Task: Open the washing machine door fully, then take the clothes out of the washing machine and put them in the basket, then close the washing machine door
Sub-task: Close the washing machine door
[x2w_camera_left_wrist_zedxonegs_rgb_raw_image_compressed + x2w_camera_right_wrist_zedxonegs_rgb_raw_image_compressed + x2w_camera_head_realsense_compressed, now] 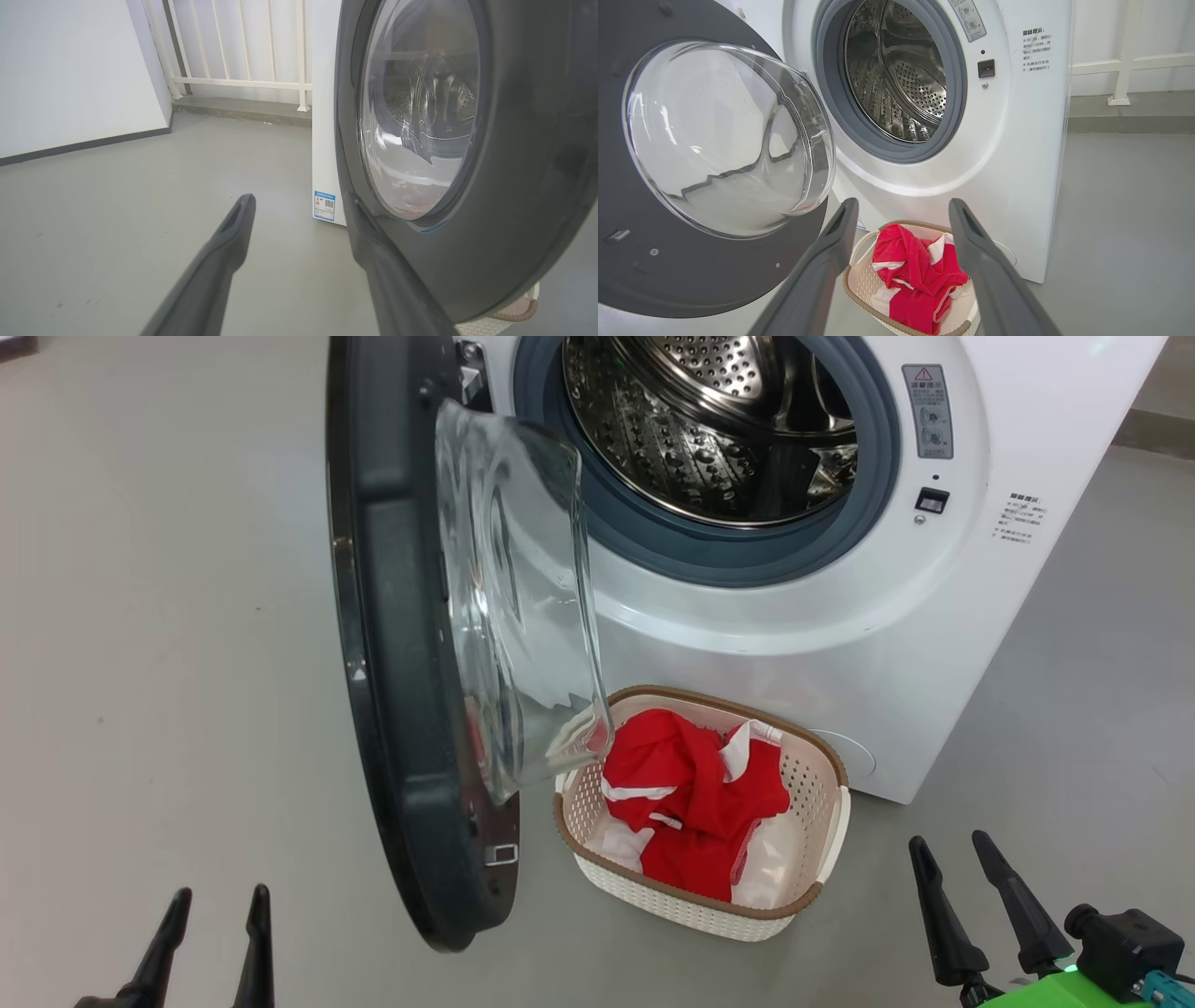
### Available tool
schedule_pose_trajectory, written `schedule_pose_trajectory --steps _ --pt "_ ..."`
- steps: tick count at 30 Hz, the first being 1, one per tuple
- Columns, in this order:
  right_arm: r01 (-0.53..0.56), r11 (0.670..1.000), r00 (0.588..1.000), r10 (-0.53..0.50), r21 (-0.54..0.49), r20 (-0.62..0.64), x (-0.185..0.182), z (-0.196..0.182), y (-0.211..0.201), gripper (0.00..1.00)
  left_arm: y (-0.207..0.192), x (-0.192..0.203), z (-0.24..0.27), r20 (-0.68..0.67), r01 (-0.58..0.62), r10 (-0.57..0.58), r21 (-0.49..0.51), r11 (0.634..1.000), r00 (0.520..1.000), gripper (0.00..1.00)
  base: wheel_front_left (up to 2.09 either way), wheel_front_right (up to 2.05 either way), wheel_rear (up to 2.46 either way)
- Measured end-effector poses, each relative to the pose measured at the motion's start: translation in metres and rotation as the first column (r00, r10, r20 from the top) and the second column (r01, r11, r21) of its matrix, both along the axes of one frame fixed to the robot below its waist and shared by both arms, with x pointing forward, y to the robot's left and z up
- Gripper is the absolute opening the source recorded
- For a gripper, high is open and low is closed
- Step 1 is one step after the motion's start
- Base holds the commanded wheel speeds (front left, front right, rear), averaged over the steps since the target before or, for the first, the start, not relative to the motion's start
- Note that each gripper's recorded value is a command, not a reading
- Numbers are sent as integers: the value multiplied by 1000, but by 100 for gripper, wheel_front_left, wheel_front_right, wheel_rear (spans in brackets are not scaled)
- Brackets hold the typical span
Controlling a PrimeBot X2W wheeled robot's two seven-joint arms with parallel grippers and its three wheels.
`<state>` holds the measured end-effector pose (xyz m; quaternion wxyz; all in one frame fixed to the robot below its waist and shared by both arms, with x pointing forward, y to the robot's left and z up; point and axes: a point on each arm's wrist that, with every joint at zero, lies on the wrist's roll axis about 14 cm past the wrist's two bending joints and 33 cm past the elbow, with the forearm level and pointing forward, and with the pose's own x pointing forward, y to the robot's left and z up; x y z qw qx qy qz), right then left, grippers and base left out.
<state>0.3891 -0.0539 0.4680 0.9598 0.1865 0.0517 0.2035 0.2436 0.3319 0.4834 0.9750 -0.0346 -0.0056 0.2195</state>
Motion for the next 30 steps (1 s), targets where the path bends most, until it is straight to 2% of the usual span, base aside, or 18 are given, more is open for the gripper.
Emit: schedule_pose_trajectory --steps 12,13,15,17,18,24,30 --pt "-1 1000 1000 1 4 2 -1 1 1 100 2 0 6 30 -7 7 -11 1000 1000 100 0 0 0" --pt "-1 1000 1000 1 5 2 -1 1 2 100 2 0 8 38 -9 10 -17 1000 999 93 0 0 0" --pt "-2 1000 1000 2 5 1 -2 1 2 100 3 0 11 58 -12 14 -27 1000 998 47 0 0 0" --pt "-3 1000 1000 3 4 0 -2 1 2 100 5 1 17 90 -18 22 -50 999 996 27 0 0 0" --pt "-3 1000 1000 3 4 0 -2 1 2 100 6 1 20 106 -19 26 -62 998 994 2 0 0 0" --pt "-3 1000 1000 3 8 0 -5 2 3 100 4 12 42 233 30 8 -161 986 972 0 0 0 0" --pt "2 1000 1000 -2 10 -10 -6 -1 2 100 -16 29 50 317 168 -67 -303 938 946 0 0 0 0"
